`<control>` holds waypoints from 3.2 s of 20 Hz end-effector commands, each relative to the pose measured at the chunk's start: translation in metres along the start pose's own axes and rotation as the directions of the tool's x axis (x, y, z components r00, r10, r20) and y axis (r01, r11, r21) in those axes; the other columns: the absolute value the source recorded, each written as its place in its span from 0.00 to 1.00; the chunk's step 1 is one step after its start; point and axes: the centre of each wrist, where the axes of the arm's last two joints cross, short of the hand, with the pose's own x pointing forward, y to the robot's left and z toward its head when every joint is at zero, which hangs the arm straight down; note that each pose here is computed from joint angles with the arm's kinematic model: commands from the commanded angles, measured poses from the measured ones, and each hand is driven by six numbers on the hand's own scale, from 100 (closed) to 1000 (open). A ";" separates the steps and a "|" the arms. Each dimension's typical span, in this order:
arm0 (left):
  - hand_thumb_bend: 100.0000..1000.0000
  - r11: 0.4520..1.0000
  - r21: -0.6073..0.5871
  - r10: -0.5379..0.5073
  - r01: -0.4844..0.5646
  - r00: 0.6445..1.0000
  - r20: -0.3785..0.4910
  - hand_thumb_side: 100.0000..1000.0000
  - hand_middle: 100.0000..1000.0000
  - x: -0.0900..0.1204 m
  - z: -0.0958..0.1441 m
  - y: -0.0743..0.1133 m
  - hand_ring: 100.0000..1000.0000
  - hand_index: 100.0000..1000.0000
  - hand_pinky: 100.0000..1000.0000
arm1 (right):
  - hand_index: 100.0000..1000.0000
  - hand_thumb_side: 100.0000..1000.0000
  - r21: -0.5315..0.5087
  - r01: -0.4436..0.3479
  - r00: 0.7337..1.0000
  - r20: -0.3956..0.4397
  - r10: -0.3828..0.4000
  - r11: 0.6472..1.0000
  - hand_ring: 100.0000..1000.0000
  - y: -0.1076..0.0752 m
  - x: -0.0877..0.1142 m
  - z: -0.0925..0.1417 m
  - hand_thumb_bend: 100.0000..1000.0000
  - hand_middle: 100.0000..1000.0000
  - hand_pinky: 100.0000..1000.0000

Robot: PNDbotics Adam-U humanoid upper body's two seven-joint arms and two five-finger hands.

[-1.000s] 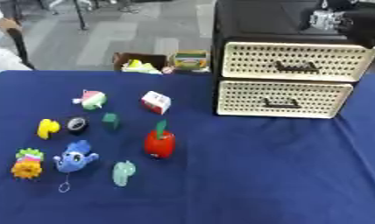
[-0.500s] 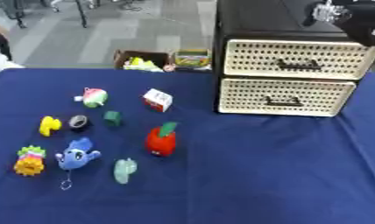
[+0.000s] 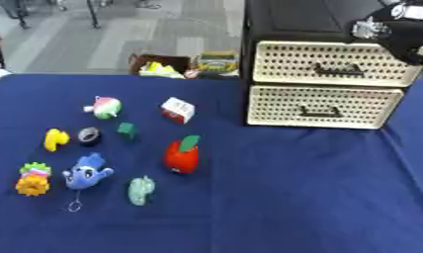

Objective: Pick up objects from table and place into drawer.

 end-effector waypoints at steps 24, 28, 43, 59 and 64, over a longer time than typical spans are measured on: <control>0.07 1.000 0.000 0.021 -0.021 0.999 0.030 1.00 0.72 0.009 -0.007 0.001 0.74 0.95 0.62 | 0.88 0.29 0.202 -0.077 0.996 0.069 0.064 0.976 0.10 -0.006 -0.021 -0.011 0.63 0.02 0.00; 0.06 1.000 0.001 0.022 -0.022 0.999 0.029 1.00 0.72 0.009 -0.007 0.001 0.74 0.95 0.61 | 0.88 0.28 0.186 -0.087 0.994 0.079 0.074 0.979 0.10 -0.011 -0.022 -0.007 0.64 0.02 0.00; 0.05 1.000 -0.001 0.024 -0.024 0.999 0.028 1.00 0.72 0.009 -0.007 0.001 0.74 0.95 0.62 | 0.88 0.31 0.001 -0.176 0.984 0.018 0.176 0.984 0.11 -0.042 -0.014 0.033 0.66 0.02 0.00; 0.04 0.999 -0.002 0.041 -0.041 0.999 0.030 1.00 0.72 0.011 -0.008 -0.001 0.74 0.94 0.62 | 0.89 0.29 0.045 -0.191 0.975 -0.105 0.194 0.981 0.11 -0.032 -0.019 0.008 0.66 0.02 0.00; 0.04 0.999 -0.005 0.045 -0.045 0.998 0.031 1.00 0.72 0.012 -0.009 -0.002 0.74 0.94 0.62 | 0.89 0.29 0.057 -0.186 0.973 -0.131 0.192 0.981 0.10 -0.034 -0.022 -0.005 0.66 0.02 0.00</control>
